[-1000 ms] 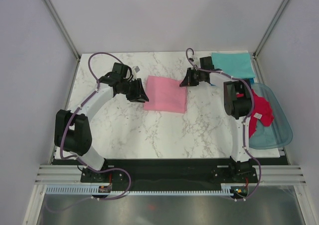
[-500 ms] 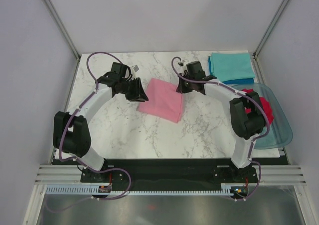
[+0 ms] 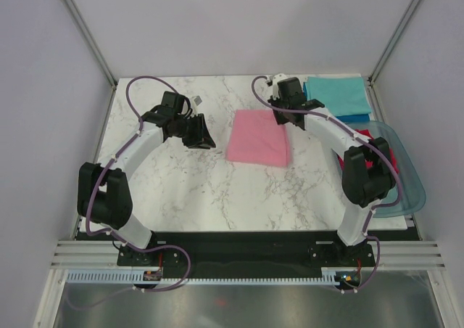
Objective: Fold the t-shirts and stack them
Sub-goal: Neatly place the folded tshirt to the corner
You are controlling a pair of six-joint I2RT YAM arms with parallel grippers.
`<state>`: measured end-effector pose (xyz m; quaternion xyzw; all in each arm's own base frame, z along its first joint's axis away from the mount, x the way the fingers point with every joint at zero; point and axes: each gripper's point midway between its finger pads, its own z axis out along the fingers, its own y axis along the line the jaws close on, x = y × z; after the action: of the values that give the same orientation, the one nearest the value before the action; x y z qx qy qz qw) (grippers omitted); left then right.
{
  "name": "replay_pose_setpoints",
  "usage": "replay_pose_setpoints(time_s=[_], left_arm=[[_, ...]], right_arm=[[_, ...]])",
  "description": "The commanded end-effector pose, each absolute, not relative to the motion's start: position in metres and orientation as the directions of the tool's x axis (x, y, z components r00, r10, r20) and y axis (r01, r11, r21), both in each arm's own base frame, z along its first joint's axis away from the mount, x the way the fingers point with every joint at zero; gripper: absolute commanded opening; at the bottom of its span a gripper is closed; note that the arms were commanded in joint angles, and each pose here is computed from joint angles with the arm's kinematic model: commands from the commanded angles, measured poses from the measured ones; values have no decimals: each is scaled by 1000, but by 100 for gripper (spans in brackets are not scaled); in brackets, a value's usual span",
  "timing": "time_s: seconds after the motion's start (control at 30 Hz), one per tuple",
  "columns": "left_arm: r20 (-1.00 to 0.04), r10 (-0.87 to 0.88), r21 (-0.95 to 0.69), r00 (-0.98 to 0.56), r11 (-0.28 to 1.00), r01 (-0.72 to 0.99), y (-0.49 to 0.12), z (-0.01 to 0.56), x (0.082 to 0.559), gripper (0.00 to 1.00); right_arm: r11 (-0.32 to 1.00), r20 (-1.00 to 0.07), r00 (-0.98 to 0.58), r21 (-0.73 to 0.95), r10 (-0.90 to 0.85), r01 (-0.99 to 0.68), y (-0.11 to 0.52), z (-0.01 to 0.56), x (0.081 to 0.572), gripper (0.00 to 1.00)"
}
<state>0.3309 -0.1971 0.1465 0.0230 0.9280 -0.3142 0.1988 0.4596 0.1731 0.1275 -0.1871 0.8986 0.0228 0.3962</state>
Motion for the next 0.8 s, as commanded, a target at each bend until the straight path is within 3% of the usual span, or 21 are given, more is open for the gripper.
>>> replay_pose_setpoints(time_s=[0.0,0.33,0.77], left_arm=[[-441,-80,-567,-894,797,209,-194,161,334,35],[-433,-82,-595,-898,774,216,-198,166,333,35],[-420,-86,-603,-903,771,207,-197,163,334,36]], right_arm=[[908,-769,-498,-263,-401,-326,145,193,496,0],[839,-719,-434,-451,-543,-304,88,224,528,0],[786,-708,-342,-567,-618,-246,44,267,562,0]])
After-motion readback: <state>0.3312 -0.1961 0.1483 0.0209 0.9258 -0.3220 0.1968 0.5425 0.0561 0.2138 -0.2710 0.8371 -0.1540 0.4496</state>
